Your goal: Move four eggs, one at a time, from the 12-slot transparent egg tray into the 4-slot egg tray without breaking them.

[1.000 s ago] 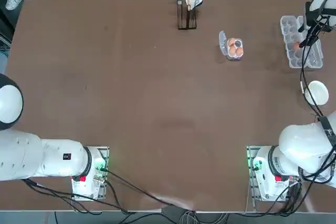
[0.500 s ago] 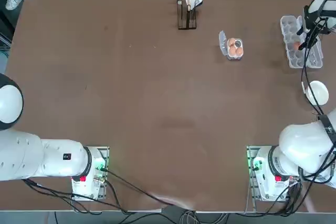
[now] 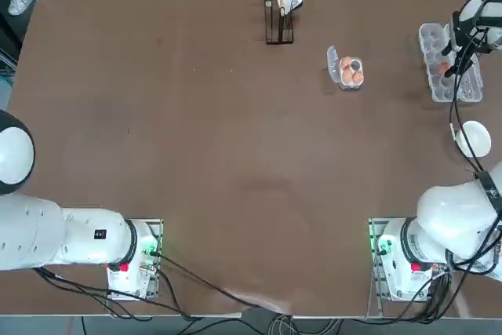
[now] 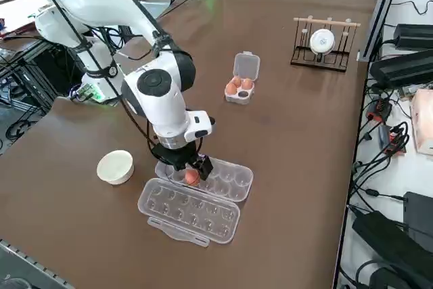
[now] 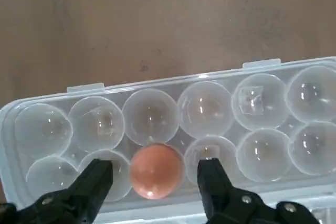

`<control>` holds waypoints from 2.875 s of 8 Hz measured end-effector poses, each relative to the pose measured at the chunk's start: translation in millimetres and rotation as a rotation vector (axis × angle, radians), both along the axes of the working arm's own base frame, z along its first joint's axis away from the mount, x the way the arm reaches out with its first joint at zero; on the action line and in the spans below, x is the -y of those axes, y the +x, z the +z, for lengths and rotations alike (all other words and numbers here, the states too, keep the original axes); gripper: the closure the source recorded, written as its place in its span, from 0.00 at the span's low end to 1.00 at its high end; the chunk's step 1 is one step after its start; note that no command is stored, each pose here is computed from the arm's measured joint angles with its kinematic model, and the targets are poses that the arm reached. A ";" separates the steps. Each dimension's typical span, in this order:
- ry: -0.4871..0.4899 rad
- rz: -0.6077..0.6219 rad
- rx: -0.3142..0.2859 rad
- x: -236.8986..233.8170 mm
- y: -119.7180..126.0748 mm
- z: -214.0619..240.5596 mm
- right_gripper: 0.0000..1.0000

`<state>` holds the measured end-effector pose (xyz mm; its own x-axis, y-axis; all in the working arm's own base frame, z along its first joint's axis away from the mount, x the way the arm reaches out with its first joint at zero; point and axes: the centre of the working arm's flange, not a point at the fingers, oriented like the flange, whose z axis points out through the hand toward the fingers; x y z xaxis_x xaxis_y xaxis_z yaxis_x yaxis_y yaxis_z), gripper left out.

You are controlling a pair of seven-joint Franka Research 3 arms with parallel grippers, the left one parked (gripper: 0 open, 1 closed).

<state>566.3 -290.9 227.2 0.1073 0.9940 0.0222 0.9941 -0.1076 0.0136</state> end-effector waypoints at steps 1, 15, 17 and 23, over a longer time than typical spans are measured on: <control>0.002 0.000 -0.002 0.2 0.1 -2.4 0.03; 0.008 -0.002 -0.013 7.2 -1.7 -13.4 0.19; 0.007 0.001 -0.010 8.2 0.2 -13.6 0.22; 0.005 0.009 -0.006 11.1 4.4 -15.4 0.25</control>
<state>570.7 -301.9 211.7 0.0982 0.9948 0.0269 0.9951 -0.0985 0.0071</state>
